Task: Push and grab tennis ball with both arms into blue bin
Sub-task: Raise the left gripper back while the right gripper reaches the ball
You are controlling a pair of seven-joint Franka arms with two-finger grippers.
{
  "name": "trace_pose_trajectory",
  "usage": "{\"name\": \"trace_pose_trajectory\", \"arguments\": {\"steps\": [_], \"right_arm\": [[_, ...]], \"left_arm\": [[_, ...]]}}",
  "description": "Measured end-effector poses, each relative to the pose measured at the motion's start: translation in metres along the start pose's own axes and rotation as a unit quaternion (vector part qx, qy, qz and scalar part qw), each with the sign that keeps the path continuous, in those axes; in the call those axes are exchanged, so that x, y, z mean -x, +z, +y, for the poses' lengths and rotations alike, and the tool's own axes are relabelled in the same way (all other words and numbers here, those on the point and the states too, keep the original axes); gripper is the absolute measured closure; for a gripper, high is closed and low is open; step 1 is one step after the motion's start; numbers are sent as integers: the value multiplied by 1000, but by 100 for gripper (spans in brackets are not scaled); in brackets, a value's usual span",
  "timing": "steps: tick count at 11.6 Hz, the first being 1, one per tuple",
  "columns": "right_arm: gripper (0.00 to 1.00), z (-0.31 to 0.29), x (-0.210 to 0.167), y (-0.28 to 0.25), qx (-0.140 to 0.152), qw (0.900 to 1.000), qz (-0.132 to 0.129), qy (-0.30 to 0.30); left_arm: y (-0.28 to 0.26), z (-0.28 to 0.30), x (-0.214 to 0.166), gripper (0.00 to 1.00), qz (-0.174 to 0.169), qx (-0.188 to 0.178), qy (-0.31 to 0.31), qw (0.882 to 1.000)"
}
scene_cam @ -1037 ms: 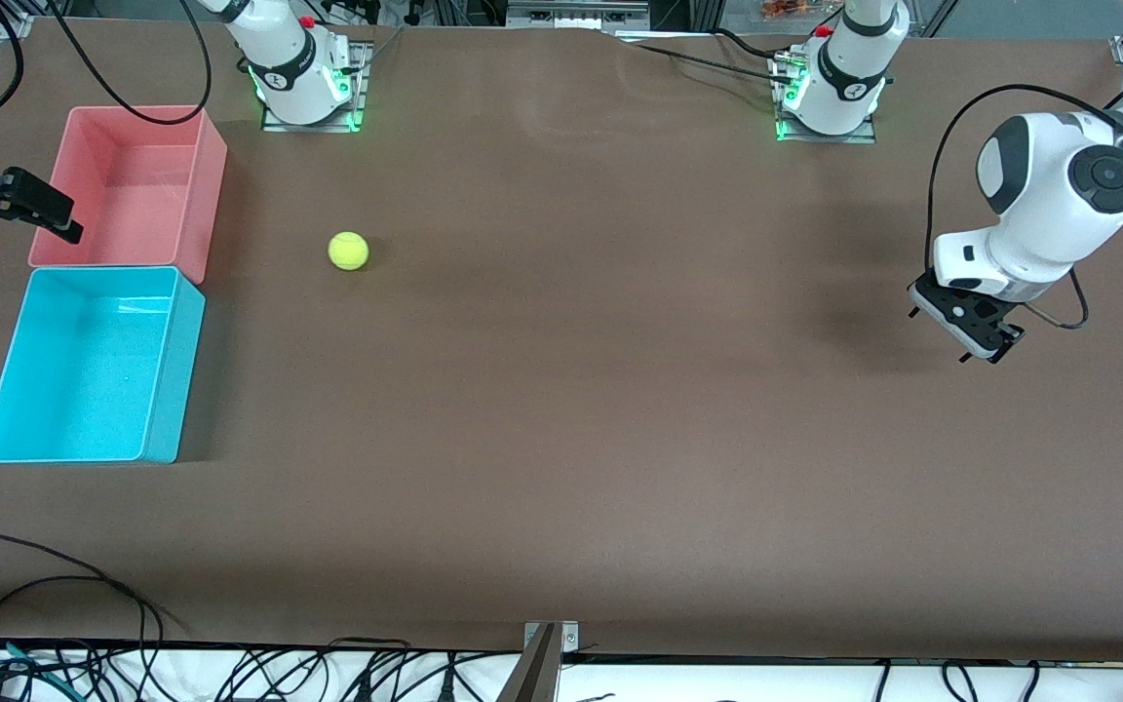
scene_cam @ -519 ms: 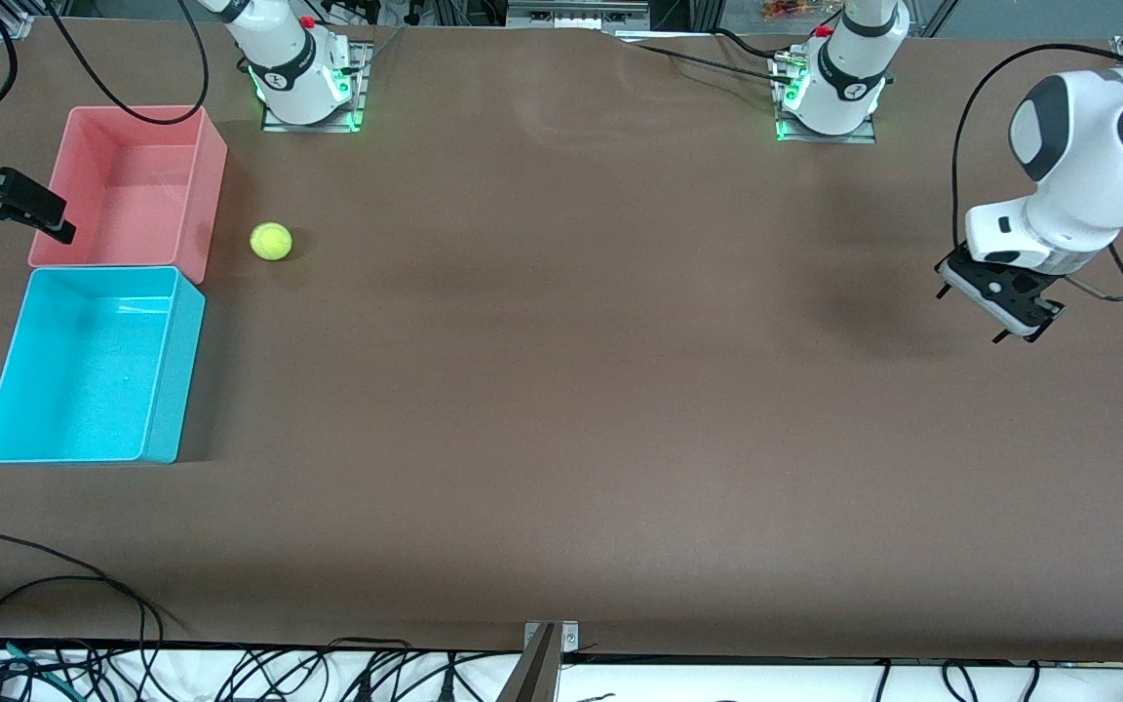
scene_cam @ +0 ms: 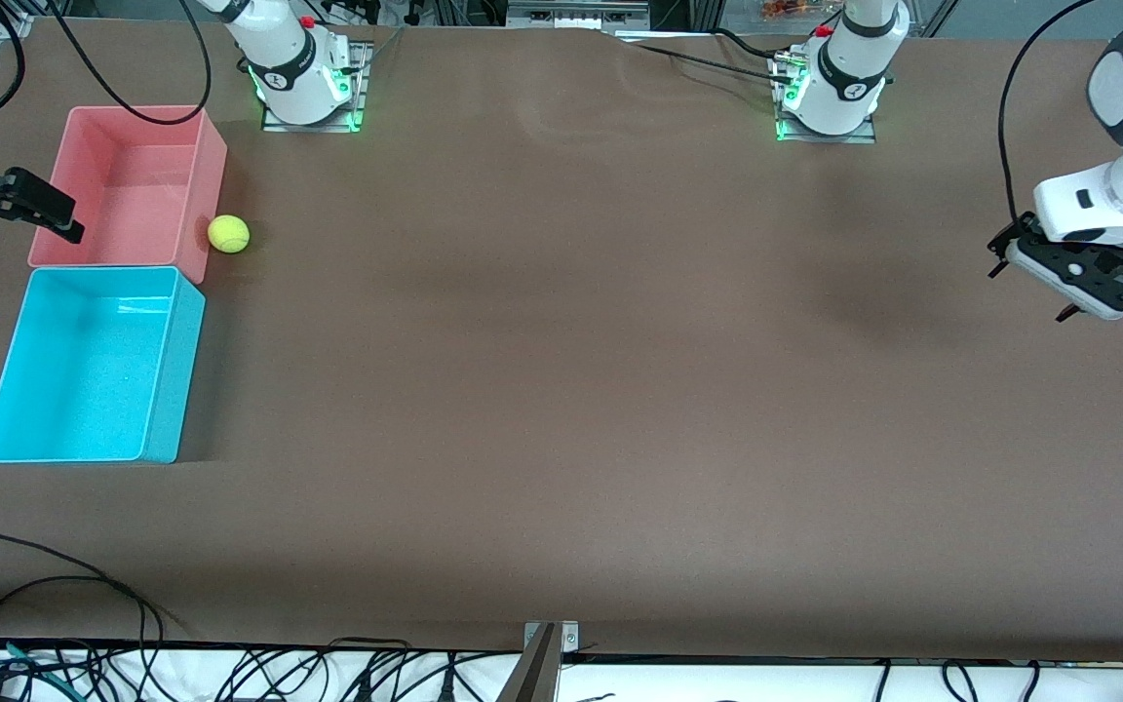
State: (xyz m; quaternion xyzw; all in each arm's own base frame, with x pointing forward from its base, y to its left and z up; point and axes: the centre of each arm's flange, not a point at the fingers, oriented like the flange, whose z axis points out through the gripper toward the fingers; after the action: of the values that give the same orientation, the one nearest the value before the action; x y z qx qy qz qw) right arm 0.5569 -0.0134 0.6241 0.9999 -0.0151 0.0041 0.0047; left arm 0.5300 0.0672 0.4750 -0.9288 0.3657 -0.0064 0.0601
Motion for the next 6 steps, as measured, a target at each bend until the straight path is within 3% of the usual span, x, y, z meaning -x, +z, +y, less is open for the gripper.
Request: {"name": "trace_pose_trajectory", "arguments": {"steps": [3, 6], "right_arm": [[0, -8, 1, 2, 0, 1000, -8, -7], [0, -8, 10, 10, 1, 999, -49, -7]], "left_arm": [[-40, -7, 3, 0, -22, 17, -66, 997], [-82, -2, -2, 0, -36, 25, -121, 992]]}}
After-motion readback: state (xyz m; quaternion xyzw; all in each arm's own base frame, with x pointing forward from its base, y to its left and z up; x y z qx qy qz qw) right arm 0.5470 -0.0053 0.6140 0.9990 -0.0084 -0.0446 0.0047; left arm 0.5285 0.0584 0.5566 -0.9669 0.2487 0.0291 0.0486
